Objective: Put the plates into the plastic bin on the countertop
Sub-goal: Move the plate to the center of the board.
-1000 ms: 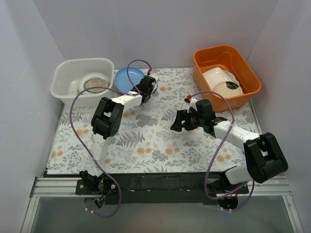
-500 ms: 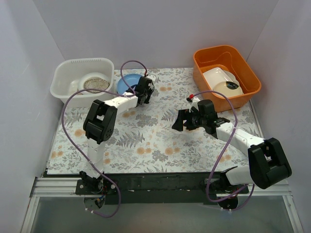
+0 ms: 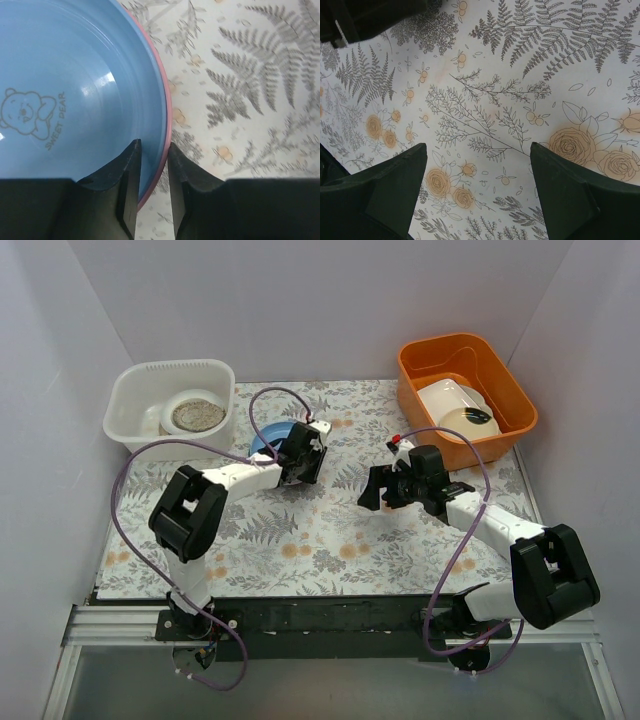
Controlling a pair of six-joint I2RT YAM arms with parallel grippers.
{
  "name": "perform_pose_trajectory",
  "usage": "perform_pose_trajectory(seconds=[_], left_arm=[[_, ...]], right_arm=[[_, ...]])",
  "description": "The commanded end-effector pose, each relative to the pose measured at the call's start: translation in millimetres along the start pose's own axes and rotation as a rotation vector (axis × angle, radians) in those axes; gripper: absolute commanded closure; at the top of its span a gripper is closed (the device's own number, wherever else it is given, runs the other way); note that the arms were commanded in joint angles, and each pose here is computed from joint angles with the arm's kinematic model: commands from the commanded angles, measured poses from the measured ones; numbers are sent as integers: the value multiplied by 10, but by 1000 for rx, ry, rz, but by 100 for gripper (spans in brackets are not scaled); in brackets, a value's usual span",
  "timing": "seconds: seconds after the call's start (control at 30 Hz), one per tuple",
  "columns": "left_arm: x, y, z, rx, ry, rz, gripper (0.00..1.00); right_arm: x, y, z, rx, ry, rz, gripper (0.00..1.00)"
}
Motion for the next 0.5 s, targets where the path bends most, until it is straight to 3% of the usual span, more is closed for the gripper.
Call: perform_pose_trajectory(seconds=[0.0, 0.13, 0.37, 0.4, 0.47], left_arm=[[-323, -360, -414, -55, 138, -128, 100], [-531, -606, -623, -51, 152, -171, 100], [-832, -783, -547, -86, 51, -191, 100], [-864, -778, -525, -92, 36, -186, 98], [-980, -782, -422, -113, -16, -187, 84]], right_arm=[[-54, 4, 152, -33, -49, -3, 9], [-40, 0, 170, -30, -47, 7, 9], [-9, 13, 186, -23, -52, 29, 10], [-12, 11, 187, -18, -54, 28, 10], [-14, 17, 184, -19, -57, 30, 10]])
Point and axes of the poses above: each gripper's point midway between its finger pads, its own x axis out along the fingers, its own y axis along the line the jaws close on, z = x × y, the point moved 6 cm from there along -x, back along the fingers, and after that the axes turned 9 degrees about -x, right-handed, at the moved point
